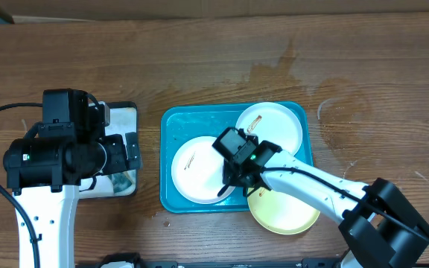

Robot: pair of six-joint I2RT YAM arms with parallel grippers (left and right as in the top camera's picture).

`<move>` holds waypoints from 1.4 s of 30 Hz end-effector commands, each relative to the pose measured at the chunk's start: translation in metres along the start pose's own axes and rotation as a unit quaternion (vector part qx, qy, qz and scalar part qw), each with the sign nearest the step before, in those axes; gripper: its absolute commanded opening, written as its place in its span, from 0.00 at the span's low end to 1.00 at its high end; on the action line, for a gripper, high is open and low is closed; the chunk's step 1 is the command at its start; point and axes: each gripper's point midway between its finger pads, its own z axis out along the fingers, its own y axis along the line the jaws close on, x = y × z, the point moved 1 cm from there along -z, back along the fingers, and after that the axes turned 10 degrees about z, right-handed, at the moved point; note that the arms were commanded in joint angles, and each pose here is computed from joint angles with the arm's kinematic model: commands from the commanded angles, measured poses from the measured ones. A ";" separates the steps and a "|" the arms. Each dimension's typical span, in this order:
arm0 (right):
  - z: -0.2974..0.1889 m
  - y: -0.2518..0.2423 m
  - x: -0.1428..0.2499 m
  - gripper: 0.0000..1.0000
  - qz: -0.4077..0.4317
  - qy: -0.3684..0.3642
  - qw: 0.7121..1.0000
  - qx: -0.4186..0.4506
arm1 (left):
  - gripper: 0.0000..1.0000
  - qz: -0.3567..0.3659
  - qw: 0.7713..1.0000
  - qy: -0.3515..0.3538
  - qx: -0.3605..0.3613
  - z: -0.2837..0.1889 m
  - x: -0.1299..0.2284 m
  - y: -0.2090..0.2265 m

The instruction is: Clean dirty plates on tray and stack at the side

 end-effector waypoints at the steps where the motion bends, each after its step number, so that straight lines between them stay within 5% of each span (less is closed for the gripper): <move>1: 0.001 -0.003 -0.003 0.26 0.014 -0.014 1.000 0.007 | 1.00 -0.007 1.000 -0.006 -0.007 -0.002 -0.003 0.002; 24: 0.008 -0.003 -0.004 0.26 0.064 -0.020 0.998 -0.007 | 1.00 -0.008 1.000 0.018 -0.004 0.015 0.006 0.002; 31: 0.009 0.000 -0.006 0.12 0.064 -0.022 0.998 -0.015 | 1.00 -0.008 1.000 0.017 -0.005 0.015 0.006 0.002; 42: 0.004 0.021 -0.035 0.06 0.069 -0.084 0.992 -0.063 | 1.00 -0.034 0.999 0.016 -0.008 0.018 0.005 0.003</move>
